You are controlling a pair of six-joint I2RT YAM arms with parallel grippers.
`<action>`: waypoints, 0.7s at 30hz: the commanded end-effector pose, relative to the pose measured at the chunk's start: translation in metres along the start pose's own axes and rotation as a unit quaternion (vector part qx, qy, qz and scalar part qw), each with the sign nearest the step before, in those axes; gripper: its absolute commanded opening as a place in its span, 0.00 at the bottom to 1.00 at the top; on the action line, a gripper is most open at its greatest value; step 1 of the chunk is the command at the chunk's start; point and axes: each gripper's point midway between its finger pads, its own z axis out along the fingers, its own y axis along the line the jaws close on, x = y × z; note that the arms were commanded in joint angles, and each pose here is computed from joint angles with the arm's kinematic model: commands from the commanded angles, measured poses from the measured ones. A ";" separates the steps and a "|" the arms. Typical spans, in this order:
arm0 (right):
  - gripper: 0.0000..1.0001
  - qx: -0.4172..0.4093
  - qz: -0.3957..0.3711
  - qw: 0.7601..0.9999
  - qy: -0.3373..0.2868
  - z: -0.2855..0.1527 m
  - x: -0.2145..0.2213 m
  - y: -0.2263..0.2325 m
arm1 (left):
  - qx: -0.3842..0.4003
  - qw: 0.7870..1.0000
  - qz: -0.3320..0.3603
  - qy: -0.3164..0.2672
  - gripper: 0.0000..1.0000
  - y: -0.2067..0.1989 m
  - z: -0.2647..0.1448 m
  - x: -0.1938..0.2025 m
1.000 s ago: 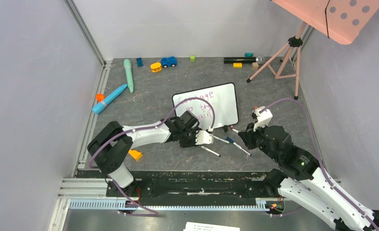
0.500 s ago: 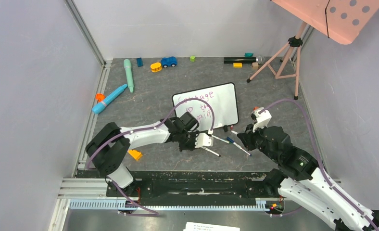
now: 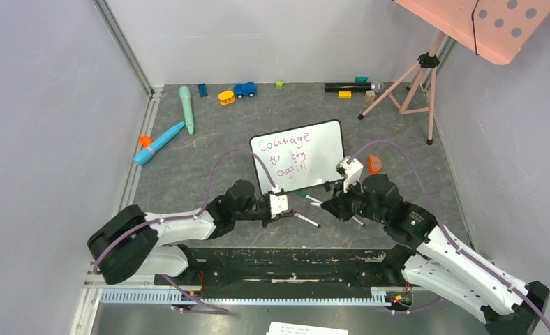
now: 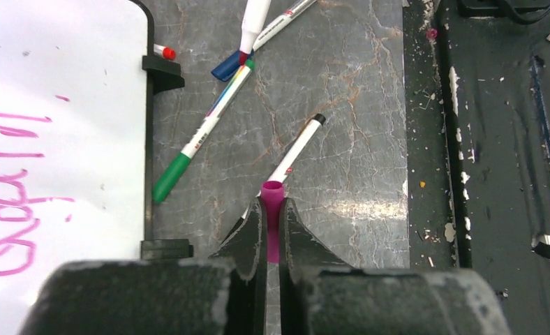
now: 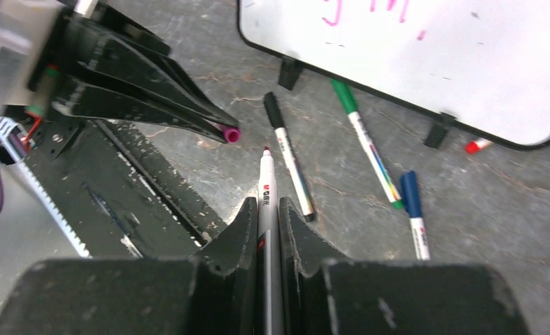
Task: Write a sentence on the whiteboard
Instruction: Close the whiteboard marker at the center of the board.
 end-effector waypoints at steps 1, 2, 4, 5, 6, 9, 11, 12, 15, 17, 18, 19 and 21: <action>0.00 -0.071 -0.014 0.997 -0.022 0.008 -0.008 0.023 | -0.036 0.995 0.010 -0.090 0.02 0.008 0.002 -0.025; 0.00 -0.068 -0.009 0.998 -0.018 0.010 -0.006 0.022 | -0.041 0.995 0.020 -0.093 0.02 0.008 -0.001 -0.025; 0.00 -0.066 -0.005 0.998 -0.021 0.012 -0.004 0.020 | -0.047 0.995 0.025 -0.090 0.02 0.007 -0.005 -0.020; 0.00 -0.071 -0.005 0.997 -0.025 0.012 -0.004 0.022 | -0.046 0.994 0.027 -0.093 0.02 0.006 -0.005 -0.020; 0.00 -0.084 -0.006 0.996 -0.024 0.013 -0.003 0.026 | -0.042 0.994 0.028 -0.095 0.02 0.004 -0.006 -0.020; 0.00 -0.105 -0.001 0.994 -0.006 0.018 0.004 0.033 | -0.041 0.994 0.028 -0.098 0.02 0.003 -0.006 -0.020; 0.00 -0.107 0.000 0.994 0.007 0.021 0.010 0.033 | -0.034 0.994 0.033 -0.099 0.02 0.001 -0.006 -0.020; 0.00 -0.107 0.001 0.994 0.010 0.023 0.011 0.033 | -0.035 0.994 0.032 -0.099 0.02 0.001 -0.005 -0.019; 0.00 -0.116 0.002 0.993 0.010 0.025 0.011 0.036 | -0.033 0.993 0.035 -0.105 0.02 0.000 -0.005 -0.020; 0.00 -0.118 0.002 0.993 0.013 0.027 0.010 0.037 | -0.030 0.993 0.036 -0.106 0.02 -0.002 -0.005 -0.020; 0.00 -0.118 0.001 0.993 0.013 0.027 0.010 0.037 | -0.029 0.993 0.037 -0.106 0.02 -0.002 -0.005 -0.019; 0.00 -0.118 -0.001 0.993 0.013 0.028 0.009 0.037 | -0.029 0.993 0.037 -0.106 0.02 -0.002 -0.005 -0.020; 0.00 -0.117 -0.001 0.993 0.009 0.028 0.006 0.037 | -0.025 0.993 0.038 -0.107 0.02 -0.003 -0.004 -0.020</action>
